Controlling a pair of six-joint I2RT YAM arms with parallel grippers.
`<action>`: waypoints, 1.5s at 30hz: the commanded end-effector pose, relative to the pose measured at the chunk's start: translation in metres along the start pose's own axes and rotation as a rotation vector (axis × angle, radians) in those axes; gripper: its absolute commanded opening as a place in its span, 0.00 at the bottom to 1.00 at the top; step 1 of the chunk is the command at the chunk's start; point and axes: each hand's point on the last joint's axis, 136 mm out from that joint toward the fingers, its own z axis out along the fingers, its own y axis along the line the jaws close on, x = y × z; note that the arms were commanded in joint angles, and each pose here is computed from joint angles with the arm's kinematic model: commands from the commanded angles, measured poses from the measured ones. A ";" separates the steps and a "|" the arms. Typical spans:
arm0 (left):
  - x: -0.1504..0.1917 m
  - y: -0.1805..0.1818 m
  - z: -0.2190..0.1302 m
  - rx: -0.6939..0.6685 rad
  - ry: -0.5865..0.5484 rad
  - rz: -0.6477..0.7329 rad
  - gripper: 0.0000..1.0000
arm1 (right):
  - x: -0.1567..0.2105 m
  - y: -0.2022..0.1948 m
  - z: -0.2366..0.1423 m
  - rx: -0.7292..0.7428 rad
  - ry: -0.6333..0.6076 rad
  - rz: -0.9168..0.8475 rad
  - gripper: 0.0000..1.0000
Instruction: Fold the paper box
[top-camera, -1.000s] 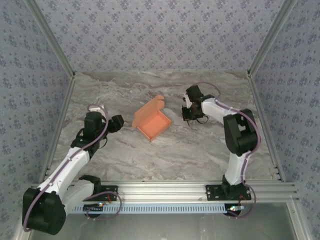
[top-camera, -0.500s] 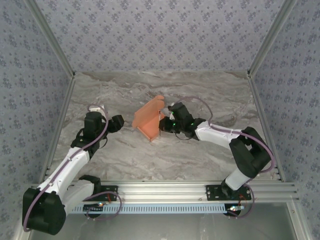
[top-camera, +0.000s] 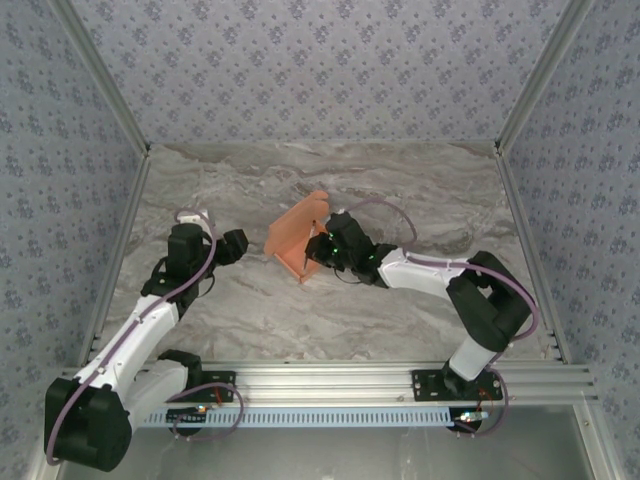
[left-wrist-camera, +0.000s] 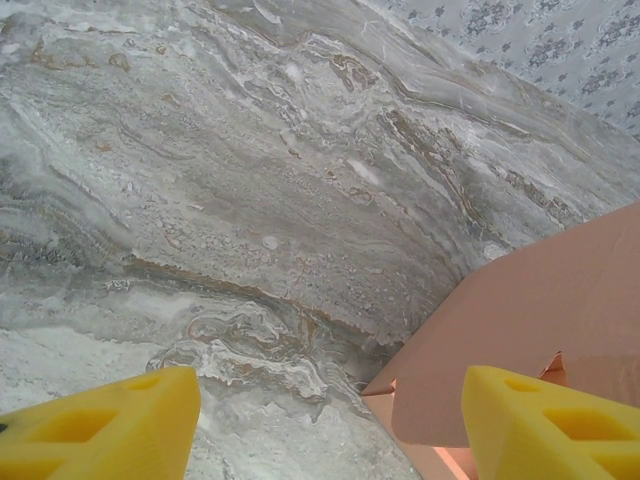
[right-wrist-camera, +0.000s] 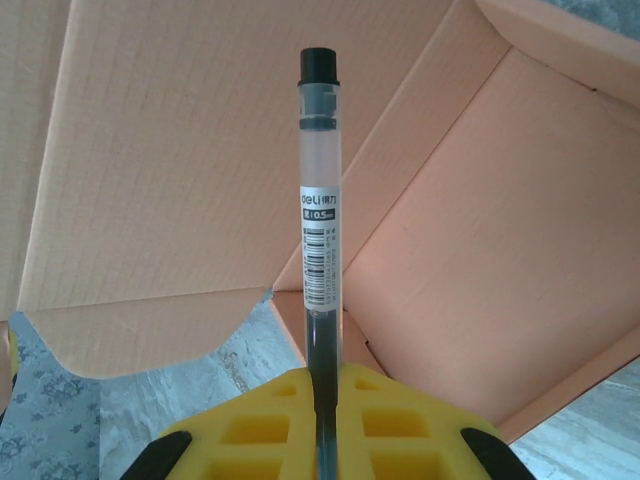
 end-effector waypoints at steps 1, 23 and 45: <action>-0.002 -0.004 -0.002 0.030 -0.016 -0.004 0.70 | -0.007 -0.002 0.008 0.025 -0.055 0.038 0.10; -0.001 -0.005 -0.004 0.043 -0.020 -0.010 0.70 | -0.004 -0.022 0.029 0.098 -0.080 0.046 0.13; 0.001 -0.005 -0.003 0.049 -0.016 -0.015 0.70 | -0.003 -0.020 0.035 0.104 -0.070 0.034 0.21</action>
